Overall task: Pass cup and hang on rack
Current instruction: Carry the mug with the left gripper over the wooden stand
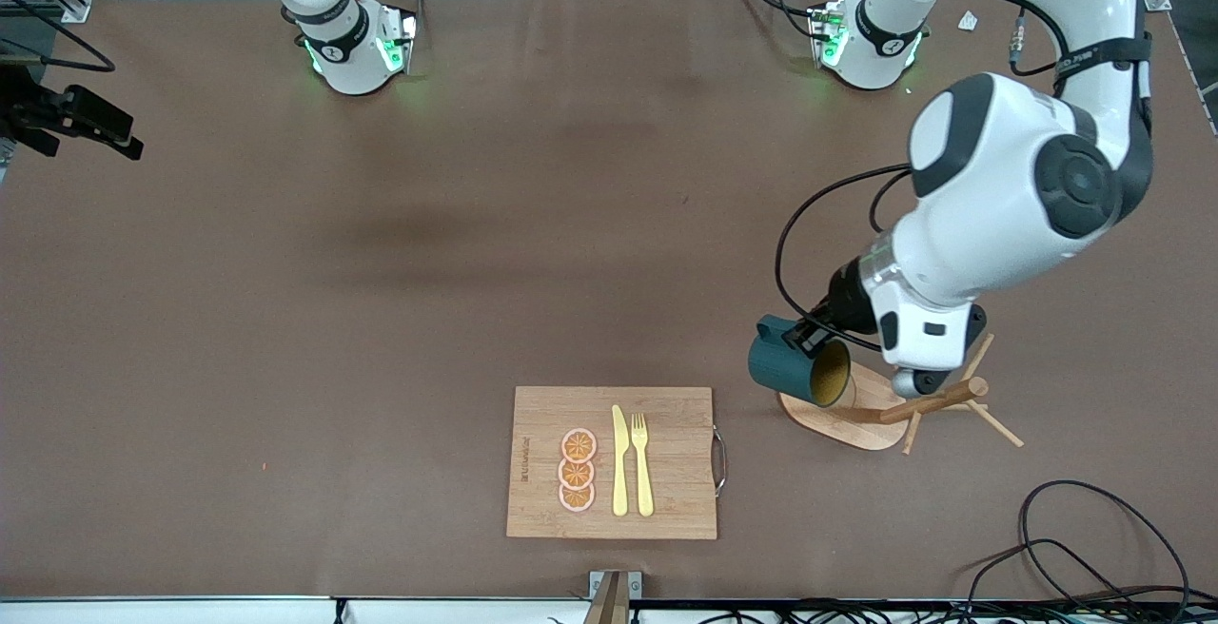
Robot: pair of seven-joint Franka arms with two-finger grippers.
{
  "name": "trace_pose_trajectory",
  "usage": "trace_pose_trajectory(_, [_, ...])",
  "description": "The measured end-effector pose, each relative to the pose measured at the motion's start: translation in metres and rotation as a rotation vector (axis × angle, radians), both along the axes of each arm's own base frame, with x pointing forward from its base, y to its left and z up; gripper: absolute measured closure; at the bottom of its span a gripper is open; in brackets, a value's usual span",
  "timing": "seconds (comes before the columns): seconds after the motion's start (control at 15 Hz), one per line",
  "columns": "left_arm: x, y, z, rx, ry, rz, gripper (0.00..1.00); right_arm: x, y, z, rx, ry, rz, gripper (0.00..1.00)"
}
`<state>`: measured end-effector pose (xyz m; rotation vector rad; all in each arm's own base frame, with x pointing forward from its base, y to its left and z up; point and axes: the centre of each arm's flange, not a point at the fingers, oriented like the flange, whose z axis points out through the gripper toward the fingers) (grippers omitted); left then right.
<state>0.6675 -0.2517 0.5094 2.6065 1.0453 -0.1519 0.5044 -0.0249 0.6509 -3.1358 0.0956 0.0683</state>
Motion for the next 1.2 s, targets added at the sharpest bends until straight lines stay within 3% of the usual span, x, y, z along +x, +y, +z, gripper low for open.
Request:
trace_pose_trajectory(0.4, [0.021, 0.053, -0.007, -0.251, 0.086, 0.122, 0.79, -0.002, 0.0, 0.002, 0.0, 0.0, 0.007, 0.0])
trace_pose_trajectory(0.6, [0.03, 0.084, -0.025, -0.394, 0.185, 0.194, 0.79, -0.002, 0.001, 0.004, 0.0, -0.001, 0.01, 0.0])
trace_pose_trajectory(1.0, [0.045, 0.171, -0.075, -0.596, 0.371, 0.313, 0.79, -0.004, 0.001, 0.015, 0.0, -0.014, 0.011, 0.0])
trace_pose_trajectory(1.2, [0.047, 0.196, -0.092, -0.632, 0.415, 0.336, 0.79, -0.005, 0.001, 0.014, 0.001, -0.007, 0.025, 0.0])
